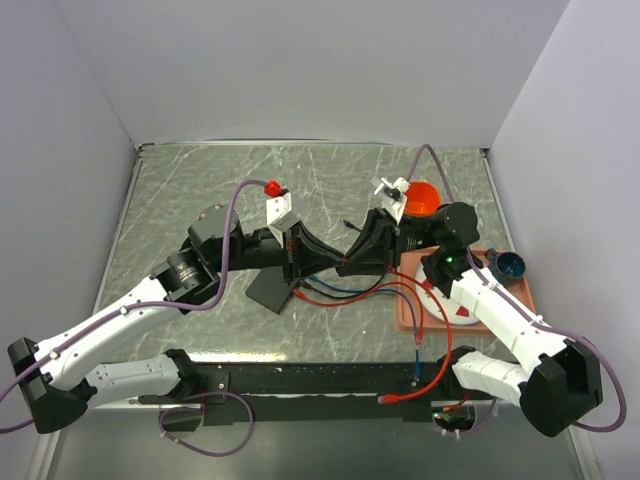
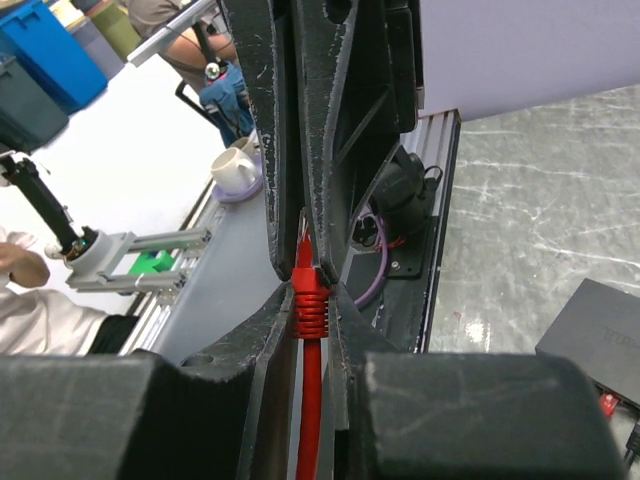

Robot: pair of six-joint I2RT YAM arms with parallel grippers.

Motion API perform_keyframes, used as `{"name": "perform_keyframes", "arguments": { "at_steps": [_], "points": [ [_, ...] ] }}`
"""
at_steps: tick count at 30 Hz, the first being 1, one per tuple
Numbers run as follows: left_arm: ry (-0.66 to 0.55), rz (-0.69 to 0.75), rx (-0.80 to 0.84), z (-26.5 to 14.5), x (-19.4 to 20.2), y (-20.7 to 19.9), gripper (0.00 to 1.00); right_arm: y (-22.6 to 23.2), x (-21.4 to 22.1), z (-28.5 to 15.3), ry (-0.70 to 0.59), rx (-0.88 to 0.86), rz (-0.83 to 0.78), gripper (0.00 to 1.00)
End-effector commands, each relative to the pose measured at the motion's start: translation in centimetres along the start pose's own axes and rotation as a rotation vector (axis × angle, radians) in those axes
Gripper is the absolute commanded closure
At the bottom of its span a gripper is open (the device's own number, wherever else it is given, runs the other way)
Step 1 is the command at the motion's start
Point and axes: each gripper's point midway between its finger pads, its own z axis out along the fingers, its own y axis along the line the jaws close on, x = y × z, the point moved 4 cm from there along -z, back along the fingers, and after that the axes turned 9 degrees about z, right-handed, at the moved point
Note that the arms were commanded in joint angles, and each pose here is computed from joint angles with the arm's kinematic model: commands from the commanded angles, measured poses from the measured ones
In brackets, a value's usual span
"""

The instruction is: Insert the plug into the switch port

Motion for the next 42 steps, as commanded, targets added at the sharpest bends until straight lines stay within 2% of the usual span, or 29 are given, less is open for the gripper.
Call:
{"name": "perform_keyframes", "arguments": {
  "at_steps": [1,2,3,4,5,7,8,11,16,18,20,24,30,39,42],
  "points": [
    [-0.086,0.014,-0.048,-0.2,-2.0,0.1,0.99,0.2,-0.6,0.1,-0.024,0.007,-0.054,0.95],
    [-0.088,-0.006,-0.066,-0.2,-2.0,0.3,0.99,-0.1,-0.6,0.1,-0.028,0.019,-0.068,0.70],
    [-0.084,-0.018,-0.082,-0.3,-2.1,0.5,0.99,-0.2,-0.8,0.2,-0.036,0.034,-0.077,0.57],
    [-0.076,-0.034,-0.113,0.0,-1.9,1.0,0.99,-0.6,-0.6,0.0,-0.050,0.090,-0.009,0.48],
    [-0.067,-0.064,-0.129,0.1,-1.9,1.2,0.99,-1.3,-0.8,-0.1,-0.067,0.146,-0.076,0.32],
    [-0.037,-0.105,-0.184,0.5,-1.5,2.1,0.99,-1.1,-1.8,-0.6,-0.092,0.264,-0.123,0.21],
    [-0.016,-0.142,-0.210,0.6,-1.1,2.4,0.99,-2.4,-1.7,-1.3,-0.114,0.393,-0.124,0.16],
    [0.015,-0.205,-0.286,1.0,-0.5,3.6,0.99,-2.3,-3.0,-3.4,-0.186,0.624,-0.205,0.12],
    [0.051,-0.306,-0.397,1.8,-0.2,5.2,0.99,-1.1,-4.0,-7.2,-0.348,0.907,-0.354,0.12],
    [0.063,-0.343,-0.440,1.9,-0.4,5.8,0.99,-1.4,-3.7,-8.4,-0.362,0.996,-0.400,0.12],
    [0.123,-0.386,-0.480,2.4,0.9,6.5,0.99,-1.5,-3.3,-8.3,-0.342,1.000,-0.416,0.13],
    [0.166,-0.428,-0.462,3.4,1.4,7.1,0.99,-2.9,-2.2,-7.5,-0.238,1.006,-0.421,0.17],
    [0.214,-0.522,-0.413,4.3,3.5,8.5,0.99,-6.2,-0.1,-6.2,-0.100,1.138,-0.445,0.19],
    [0.240,-0.538,-0.376,4.3,4.5,8.7,0.99,-8.1,0.6,-6.4,-0.071,1.210,-0.445,0.20],
    [0.254,-0.544,-0.365,4.4,4.8,8.6,0.99,-8.3,0.8,-6.2,-0.066,1.198,-0.445,0.38]
  ]
}}
